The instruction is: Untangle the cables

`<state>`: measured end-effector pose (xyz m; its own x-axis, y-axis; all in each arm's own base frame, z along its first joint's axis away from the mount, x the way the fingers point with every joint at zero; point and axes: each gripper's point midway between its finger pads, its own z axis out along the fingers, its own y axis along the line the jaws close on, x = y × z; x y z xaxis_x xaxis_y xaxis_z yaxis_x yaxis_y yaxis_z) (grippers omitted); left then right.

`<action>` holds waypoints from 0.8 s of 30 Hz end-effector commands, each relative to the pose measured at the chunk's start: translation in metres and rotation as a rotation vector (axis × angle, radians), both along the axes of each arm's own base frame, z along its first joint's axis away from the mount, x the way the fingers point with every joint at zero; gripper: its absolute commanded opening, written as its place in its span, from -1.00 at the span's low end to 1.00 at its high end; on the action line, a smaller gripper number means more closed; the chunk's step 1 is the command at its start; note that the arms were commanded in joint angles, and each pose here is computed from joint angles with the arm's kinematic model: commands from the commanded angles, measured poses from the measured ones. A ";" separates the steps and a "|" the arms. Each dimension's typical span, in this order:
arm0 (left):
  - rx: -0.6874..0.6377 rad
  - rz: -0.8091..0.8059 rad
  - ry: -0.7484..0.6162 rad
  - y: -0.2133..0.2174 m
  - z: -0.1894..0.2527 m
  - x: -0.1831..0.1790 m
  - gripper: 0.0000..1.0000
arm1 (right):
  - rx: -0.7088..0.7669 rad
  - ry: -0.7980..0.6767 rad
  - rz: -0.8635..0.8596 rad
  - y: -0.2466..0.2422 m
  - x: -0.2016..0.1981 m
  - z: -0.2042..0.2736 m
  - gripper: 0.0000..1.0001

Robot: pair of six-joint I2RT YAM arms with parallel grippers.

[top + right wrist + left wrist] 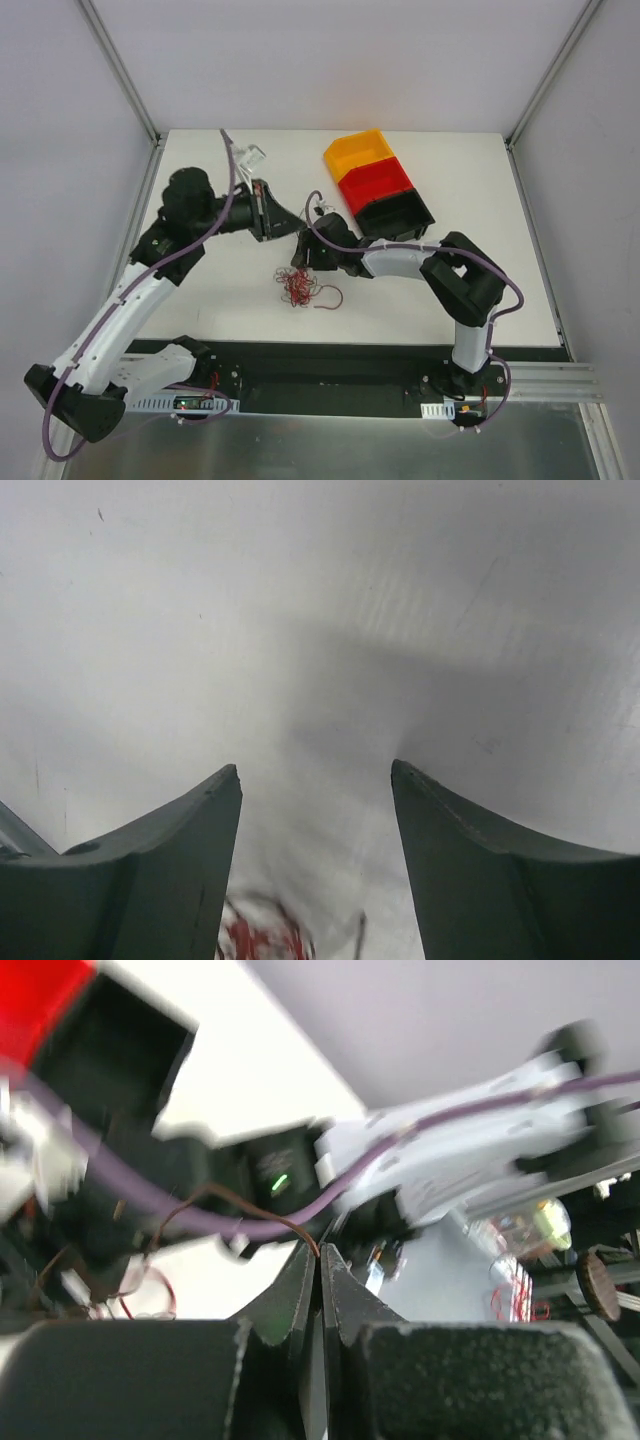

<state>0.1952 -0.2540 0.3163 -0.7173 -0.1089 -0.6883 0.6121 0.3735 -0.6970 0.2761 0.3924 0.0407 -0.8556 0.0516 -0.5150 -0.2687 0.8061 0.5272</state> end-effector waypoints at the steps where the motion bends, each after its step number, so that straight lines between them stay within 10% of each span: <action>1: -0.149 -0.020 -0.383 0.013 0.153 -0.026 -1.00 | -0.050 -0.091 -0.116 -0.029 0.019 0.010 0.28; 13: -0.228 0.276 -0.770 0.064 0.327 -0.035 -1.00 | -0.181 -0.109 -0.203 -0.103 0.023 -0.008 0.29; 24: -0.109 0.222 -0.473 0.030 0.224 0.016 -1.00 | 0.151 -0.274 0.099 -0.068 -0.005 0.128 0.79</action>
